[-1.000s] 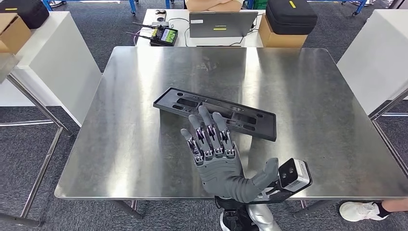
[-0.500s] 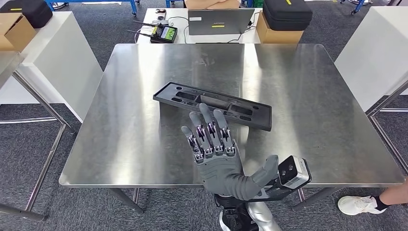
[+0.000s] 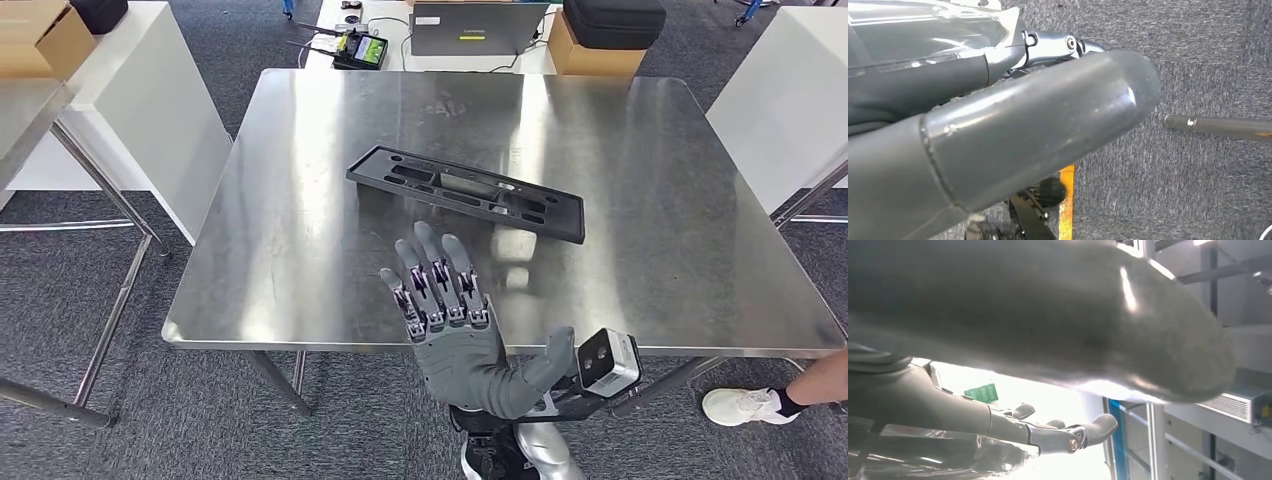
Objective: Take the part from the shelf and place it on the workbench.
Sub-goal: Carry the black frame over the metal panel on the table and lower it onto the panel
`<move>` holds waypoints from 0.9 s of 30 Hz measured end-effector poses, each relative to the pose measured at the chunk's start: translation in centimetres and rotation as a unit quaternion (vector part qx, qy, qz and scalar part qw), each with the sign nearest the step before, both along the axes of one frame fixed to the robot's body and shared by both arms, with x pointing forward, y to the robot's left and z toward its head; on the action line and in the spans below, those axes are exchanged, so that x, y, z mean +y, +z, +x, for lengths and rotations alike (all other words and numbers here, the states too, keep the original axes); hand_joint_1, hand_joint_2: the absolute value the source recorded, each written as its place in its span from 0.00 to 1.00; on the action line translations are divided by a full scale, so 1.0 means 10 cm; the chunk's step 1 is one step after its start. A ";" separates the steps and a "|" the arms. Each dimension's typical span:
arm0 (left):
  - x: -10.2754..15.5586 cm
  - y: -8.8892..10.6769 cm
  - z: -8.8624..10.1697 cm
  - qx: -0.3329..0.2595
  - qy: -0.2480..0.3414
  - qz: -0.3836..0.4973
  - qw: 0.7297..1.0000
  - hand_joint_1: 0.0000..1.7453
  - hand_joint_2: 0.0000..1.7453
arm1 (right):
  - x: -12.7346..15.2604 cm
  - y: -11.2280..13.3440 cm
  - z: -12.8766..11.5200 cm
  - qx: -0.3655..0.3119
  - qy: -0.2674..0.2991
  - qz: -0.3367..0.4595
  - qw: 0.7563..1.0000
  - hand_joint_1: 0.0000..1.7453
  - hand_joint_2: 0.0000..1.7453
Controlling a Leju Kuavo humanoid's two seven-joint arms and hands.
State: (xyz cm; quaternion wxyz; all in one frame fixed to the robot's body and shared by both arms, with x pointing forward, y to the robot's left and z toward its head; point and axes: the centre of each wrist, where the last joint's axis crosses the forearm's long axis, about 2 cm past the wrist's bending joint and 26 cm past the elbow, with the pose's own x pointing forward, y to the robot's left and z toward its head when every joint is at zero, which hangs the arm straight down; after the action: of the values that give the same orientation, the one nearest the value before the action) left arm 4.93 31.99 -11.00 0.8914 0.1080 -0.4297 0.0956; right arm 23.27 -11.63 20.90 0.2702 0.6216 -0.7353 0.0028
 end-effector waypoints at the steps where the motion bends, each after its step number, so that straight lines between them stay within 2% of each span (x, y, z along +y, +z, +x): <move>1: 0.00 0.00 0.00 0.000 -0.001 0.000 1.000 0.00 0.00 | 0.00 0.00 0.00 -0.001 -0.001 0.000 1.000 0.00 0.00; 27: -0.01 0.00 0.03 -0.001 -0.004 0.012 1.000 0.00 0.00 | -0.05 -0.10 0.01 0.020 -0.018 -0.006 1.000 0.00 0.00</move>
State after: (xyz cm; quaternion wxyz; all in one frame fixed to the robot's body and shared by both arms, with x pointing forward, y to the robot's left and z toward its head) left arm 5.23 31.88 -10.96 0.8901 0.1171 -0.4318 0.0870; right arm 23.40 -12.16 19.88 0.2885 0.6062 -0.7410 -0.0097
